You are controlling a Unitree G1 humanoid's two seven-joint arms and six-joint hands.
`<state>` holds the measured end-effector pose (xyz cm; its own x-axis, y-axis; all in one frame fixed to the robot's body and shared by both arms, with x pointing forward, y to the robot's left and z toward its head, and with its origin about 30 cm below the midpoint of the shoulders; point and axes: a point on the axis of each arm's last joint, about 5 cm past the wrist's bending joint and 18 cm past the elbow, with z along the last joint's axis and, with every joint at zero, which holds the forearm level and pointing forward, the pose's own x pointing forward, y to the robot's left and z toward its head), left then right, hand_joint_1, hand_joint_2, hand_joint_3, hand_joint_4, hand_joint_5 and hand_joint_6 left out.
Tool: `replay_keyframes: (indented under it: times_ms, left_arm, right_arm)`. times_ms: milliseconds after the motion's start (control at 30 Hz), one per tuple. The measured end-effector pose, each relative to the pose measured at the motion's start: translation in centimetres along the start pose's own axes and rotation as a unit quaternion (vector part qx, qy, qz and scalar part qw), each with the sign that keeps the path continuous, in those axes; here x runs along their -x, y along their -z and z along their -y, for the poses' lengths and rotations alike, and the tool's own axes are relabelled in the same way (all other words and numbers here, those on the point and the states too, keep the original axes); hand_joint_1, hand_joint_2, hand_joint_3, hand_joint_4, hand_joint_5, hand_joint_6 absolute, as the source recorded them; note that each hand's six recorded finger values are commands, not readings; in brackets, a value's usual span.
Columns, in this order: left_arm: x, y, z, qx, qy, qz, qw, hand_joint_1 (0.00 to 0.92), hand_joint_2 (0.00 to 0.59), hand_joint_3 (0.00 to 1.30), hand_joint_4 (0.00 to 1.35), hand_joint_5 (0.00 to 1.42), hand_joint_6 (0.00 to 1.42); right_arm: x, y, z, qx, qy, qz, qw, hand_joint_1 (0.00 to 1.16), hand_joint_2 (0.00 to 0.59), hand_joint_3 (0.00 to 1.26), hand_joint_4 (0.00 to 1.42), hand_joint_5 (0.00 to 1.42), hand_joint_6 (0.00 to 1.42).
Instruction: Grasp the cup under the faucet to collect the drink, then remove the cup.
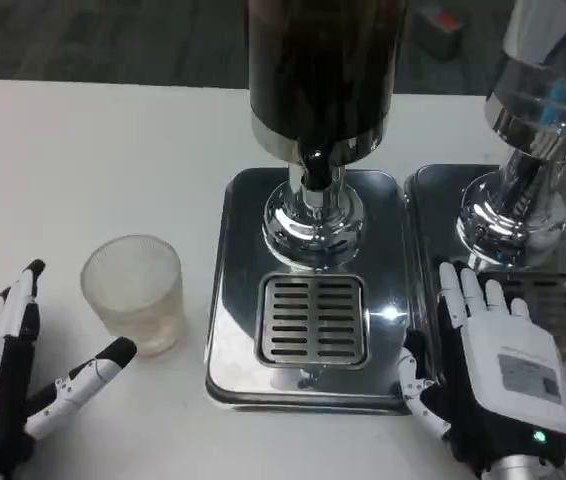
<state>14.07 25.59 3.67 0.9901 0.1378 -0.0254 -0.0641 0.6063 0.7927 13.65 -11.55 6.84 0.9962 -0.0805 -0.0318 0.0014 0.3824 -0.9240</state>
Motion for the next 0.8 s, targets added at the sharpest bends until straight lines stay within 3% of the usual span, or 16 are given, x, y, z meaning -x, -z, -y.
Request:
replay_keyframes:
  times_ms: [300, 533, 800]
  left_arm:
    - [-1.8, -0.08, 1.1, 0.018, -0.008, 0.030, 0.9993, 0.000, 0.000, 0.00, 0.00, 0.00, 0.00]
    - [-2.7, -0.55, 1.8, 0.004, 0.009, 0.047, 0.9988, 0.105, 0.004, 0.00, 0.00, 0.00, 0.00]
    - [-3.6, -0.71, 2.1, 0.005, 0.019, 0.054, 0.9984, 0.122, 0.003, 0.00, 0.00, 0.04, 0.00]
  right_arm:
    - [0.0, -0.12, -0.06, -0.002, -0.001, -0.004, 1.0000, 0.35, 0.563, 0.02, 0.00, 0.00, 0.00]
    - [0.1, -0.31, -0.16, -0.005, -0.002, -0.008, 1.0000, 0.35, 0.563, 0.03, 0.00, 0.00, 0.00]
    - [0.3, -0.61, -0.33, -0.013, 0.003, -0.017, 0.9998, 0.35, 0.565, 0.03, 0.00, 0.00, 0.00]
